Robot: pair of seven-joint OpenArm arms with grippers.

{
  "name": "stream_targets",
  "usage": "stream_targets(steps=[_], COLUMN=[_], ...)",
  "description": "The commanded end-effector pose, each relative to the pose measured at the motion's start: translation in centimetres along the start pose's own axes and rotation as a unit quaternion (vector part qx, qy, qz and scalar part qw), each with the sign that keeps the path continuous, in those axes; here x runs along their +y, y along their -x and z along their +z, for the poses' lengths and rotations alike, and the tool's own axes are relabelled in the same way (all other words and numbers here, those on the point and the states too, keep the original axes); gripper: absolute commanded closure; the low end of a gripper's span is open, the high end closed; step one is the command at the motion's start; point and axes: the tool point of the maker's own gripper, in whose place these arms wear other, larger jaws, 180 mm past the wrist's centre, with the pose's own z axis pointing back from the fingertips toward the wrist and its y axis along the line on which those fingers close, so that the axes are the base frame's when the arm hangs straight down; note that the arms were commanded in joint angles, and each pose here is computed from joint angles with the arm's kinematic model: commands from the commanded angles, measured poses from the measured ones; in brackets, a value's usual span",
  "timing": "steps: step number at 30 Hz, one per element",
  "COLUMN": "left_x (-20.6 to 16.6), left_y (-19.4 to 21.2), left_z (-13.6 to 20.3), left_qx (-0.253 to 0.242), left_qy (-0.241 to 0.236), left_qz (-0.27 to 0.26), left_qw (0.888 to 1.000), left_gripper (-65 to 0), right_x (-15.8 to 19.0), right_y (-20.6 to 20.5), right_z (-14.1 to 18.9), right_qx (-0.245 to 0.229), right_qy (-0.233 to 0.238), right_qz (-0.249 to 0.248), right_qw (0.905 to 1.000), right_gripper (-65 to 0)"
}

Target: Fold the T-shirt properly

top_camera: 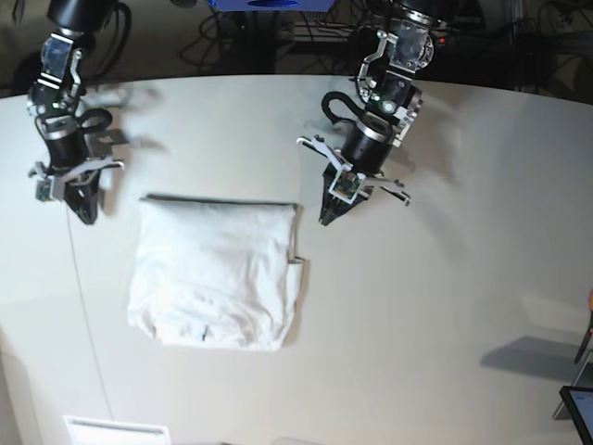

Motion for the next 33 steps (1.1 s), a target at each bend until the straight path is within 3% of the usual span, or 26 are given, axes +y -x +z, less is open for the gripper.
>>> stream_targets(steps=[1,6,10,15,19,27,33], left_x=[-0.1,-0.8,-1.4,-2.9,-4.2,-5.1,-7.0], left_y=[-1.3,-1.4,-1.3,-0.5,1.2,3.8,5.6], left_z=[0.4,2.8,4.9,7.7,9.7,13.9,17.3], left_qx=[-0.025,-0.027,-0.021,-0.035,-0.017,0.000,0.044], left_qy=[0.001,0.009,0.020,0.036,0.049,0.066,0.080], left_qz=[-0.001,0.020,0.027,0.037,0.048,0.053,0.072], left_qw=[1.000,0.999,0.999,0.998,0.998,0.996,0.993], left_gripper=[0.0,0.0,0.0,0.0,0.0,0.0,0.0], right_x=[-0.4,-0.2,0.3,1.4,1.8,1.7,1.7], right_y=[-1.2,0.5,1.3,3.2,4.7,5.0,6.1], right_z=[0.6,4.2,7.1,9.8,11.4,15.1,18.4], right_qx=[-0.025,-0.018,-0.030,-0.017,0.005,0.012,0.036], right_qy=[-0.004,-0.031,-0.032,-0.024,-0.019,0.025,0.057], right_qz=[0.007,0.030,0.022,-0.002,-0.012,-0.026,-0.037], right_qw=[0.9997,0.9989,0.9988,0.9996,0.9997,0.9993,0.9971], right_gripper=[-1.7,-1.6,-1.5,-1.5,-1.5,-1.5,-1.5])
